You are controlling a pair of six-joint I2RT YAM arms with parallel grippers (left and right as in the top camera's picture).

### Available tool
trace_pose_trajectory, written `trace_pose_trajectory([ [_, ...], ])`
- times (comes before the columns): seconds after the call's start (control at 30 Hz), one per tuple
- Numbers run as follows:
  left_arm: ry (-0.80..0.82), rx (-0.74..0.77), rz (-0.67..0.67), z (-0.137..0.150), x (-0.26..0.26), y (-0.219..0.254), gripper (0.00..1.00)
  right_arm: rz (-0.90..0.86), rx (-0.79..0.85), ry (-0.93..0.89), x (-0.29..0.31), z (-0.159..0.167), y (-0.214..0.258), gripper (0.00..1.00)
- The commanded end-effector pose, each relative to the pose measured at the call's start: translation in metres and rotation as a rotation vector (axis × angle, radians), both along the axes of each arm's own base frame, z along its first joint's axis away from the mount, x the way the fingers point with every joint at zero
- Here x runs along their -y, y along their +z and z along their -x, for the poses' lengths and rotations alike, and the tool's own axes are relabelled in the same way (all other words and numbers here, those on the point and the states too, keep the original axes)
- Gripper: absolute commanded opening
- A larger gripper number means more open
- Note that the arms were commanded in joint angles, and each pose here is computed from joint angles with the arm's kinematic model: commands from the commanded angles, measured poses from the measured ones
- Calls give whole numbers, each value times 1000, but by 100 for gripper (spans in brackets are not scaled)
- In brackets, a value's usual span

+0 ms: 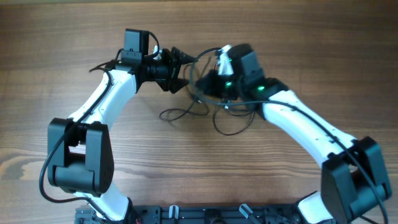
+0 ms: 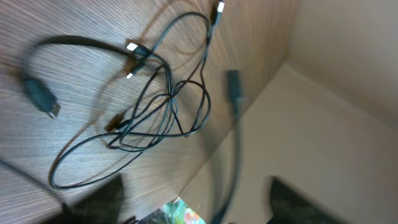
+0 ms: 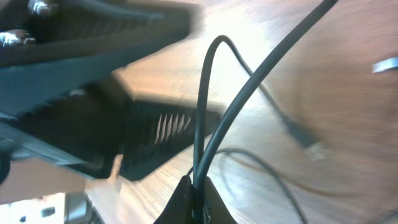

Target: Untangle cables

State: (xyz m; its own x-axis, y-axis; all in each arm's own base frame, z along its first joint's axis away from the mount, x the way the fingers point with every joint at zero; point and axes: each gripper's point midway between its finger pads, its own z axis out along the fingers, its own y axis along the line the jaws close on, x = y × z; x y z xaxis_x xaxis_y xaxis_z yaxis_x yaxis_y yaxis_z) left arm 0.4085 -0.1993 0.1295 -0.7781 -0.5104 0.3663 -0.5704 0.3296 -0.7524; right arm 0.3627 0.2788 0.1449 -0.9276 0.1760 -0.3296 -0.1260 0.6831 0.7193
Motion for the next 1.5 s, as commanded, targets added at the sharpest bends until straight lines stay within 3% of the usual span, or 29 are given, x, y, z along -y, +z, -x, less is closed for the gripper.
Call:
trace_pose_trajectory([
  [0.0,65,-11,-104,-4,-13,-14,100,-35,220,-103,54,-25,82,5],
  [0.2,164,-82,-289,0,-42,-42,100,-58,613,-427,204,-11,227,4],
  [0.33,191,-116,-356,5,-53,-52,100,123,767,-739,321,5,260,5],
  [0.43,192,-116,-356,5,-53,-52,100,392,728,-962,411,1,234,5],
  [0.53,192,-116,-356,5,-53,-52,100,490,746,-1025,468,-24,215,4],
  [0.63,192,-116,-356,5,-53,-52,100,624,883,-1045,527,-61,201,4],
  [0.73,192,-116,-356,5,-53,-52,100,702,881,-1176,593,-77,162,4],
  [0.8,192,-116,-356,5,-53,-52,100,717,828,-1205,630,-94,124,4],
  [0.93,192,-116,-356,5,-53,-52,100,739,498,-1150,688,-142,0,4],
  [0.97,192,-116,-356,5,-53,-52,100,761,451,-1167,695,-140,-15,5],
  [1.0,192,-116,-356,5,-53,-52,100,784,407,-1189,699,-135,-27,14],
  [1.07,192,-116,-356,5,-53,-52,100,832,325,-1227,706,-122,-38,56],
  [1.1,192,-116,-356,5,-53,-52,100,839,270,-1225,704,-113,-38,100],
  [1.23,192,-116,-356,5,-53,-52,100,818,221,-1190,680,-99,1,100],
  [1.3,192,-116,-356,5,-53,-52,100,818,276,-1185,661,-96,53,100],
  [1.33,192,-116,-356,5,-53,-52,100,775,298,-1202,632,-86,99,100],
  [1.47,192,-116,-356,5,-53,-52,100,543,124,-1287,557,-55,123,100],
])
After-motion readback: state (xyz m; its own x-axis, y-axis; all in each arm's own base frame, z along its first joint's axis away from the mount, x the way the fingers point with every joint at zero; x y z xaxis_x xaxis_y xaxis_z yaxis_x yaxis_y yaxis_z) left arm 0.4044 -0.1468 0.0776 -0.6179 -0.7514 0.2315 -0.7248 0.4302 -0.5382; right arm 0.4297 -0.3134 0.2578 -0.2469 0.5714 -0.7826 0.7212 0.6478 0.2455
